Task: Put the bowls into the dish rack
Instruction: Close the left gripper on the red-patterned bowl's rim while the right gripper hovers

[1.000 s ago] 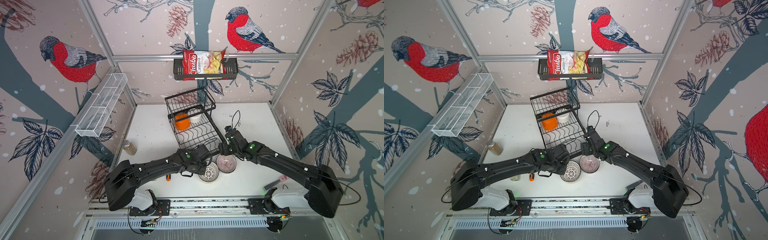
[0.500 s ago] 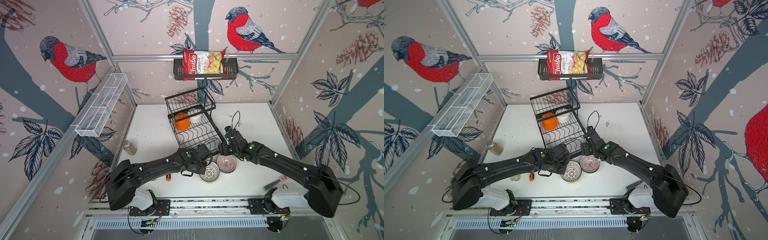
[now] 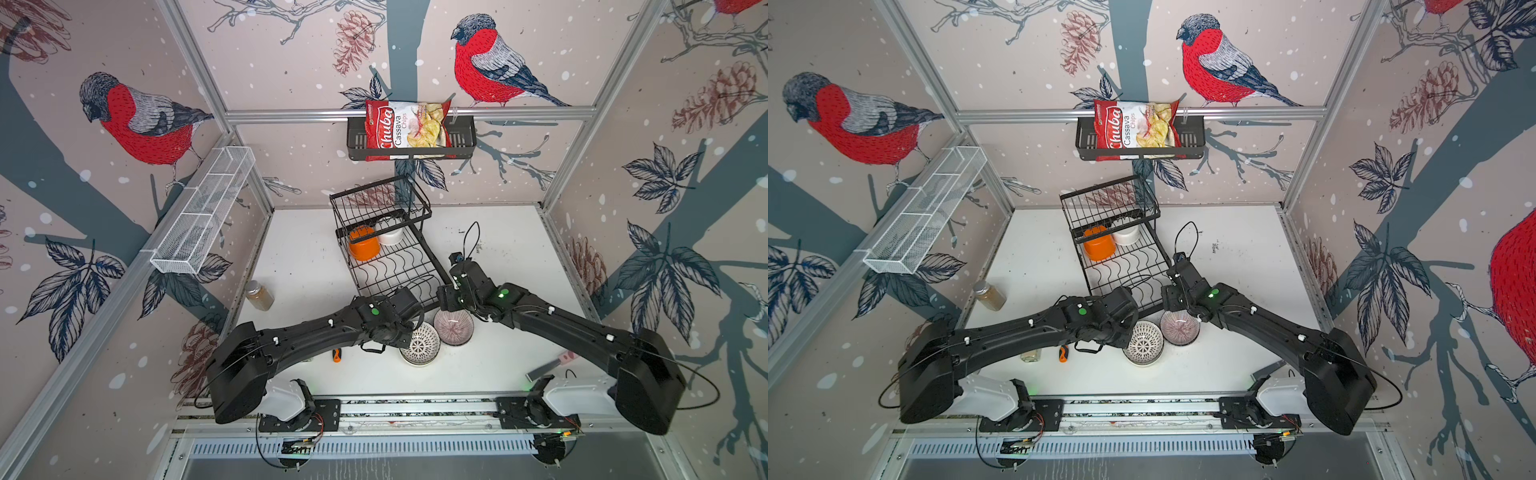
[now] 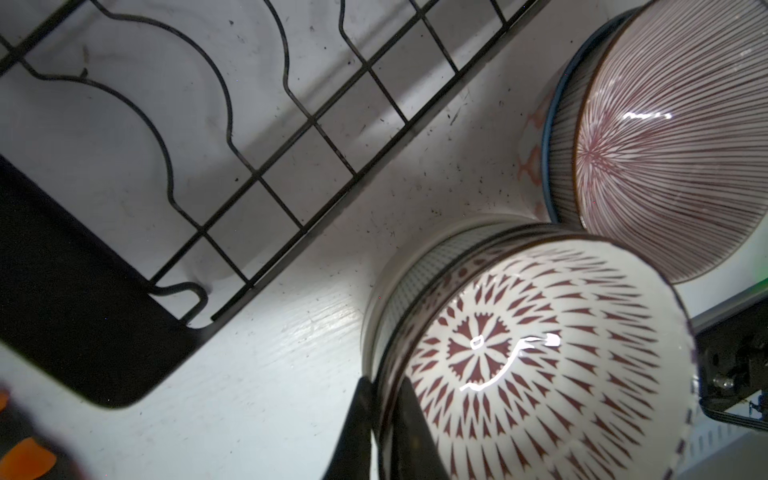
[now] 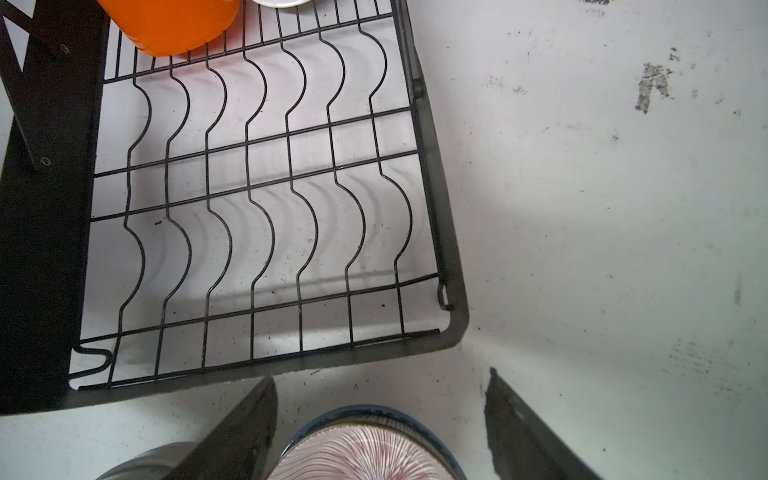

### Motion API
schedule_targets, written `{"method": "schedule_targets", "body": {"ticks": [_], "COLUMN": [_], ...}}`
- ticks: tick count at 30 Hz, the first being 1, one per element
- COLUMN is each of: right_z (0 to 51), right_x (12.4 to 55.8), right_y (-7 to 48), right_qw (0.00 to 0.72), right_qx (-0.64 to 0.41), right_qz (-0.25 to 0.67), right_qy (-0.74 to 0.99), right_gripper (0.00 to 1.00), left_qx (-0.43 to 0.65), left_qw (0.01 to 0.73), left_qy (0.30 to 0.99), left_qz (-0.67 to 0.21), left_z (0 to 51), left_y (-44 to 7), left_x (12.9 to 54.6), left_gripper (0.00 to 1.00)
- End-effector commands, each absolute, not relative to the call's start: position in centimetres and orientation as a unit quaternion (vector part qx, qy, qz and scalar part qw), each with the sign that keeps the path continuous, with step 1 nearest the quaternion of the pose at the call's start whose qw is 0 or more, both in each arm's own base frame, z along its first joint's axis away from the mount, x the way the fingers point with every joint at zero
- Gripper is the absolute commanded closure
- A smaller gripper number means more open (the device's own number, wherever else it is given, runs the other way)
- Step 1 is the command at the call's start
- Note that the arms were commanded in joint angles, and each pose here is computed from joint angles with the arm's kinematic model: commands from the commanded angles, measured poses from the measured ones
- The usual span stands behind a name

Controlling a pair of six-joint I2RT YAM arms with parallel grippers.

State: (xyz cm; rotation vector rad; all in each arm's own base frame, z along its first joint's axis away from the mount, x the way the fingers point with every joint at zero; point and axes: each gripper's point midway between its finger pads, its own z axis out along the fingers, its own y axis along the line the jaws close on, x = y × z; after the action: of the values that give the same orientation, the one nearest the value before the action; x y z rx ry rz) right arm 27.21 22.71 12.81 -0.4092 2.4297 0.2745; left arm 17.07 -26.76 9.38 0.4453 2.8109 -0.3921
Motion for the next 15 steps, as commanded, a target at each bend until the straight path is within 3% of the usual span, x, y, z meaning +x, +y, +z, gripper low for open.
{"method": "schedule_targets", "body": {"ticks": [1, 15], "right_z": [13.02, 12.87], "right_x": [27.46, 27.45], "right_y": [22.99, 23.4], "right_qw": [0.332, 0.33], "right_qx": [-0.158, -0.164], "right_qz": [0.109, 0.116], "right_qy": [0.923, 0.922], "right_gripper": [0.21, 0.21], "left_qx": [0.162, 0.165], "left_qw": [0.142, 0.147], "left_qy": [0.964, 0.961], "left_qz": [-0.152, -0.164], "left_z": [10.04, 10.36], "left_y": [-27.31, -27.23], "left_x": [17.05, 16.82], "left_gripper": [1.0, 1.0]}}
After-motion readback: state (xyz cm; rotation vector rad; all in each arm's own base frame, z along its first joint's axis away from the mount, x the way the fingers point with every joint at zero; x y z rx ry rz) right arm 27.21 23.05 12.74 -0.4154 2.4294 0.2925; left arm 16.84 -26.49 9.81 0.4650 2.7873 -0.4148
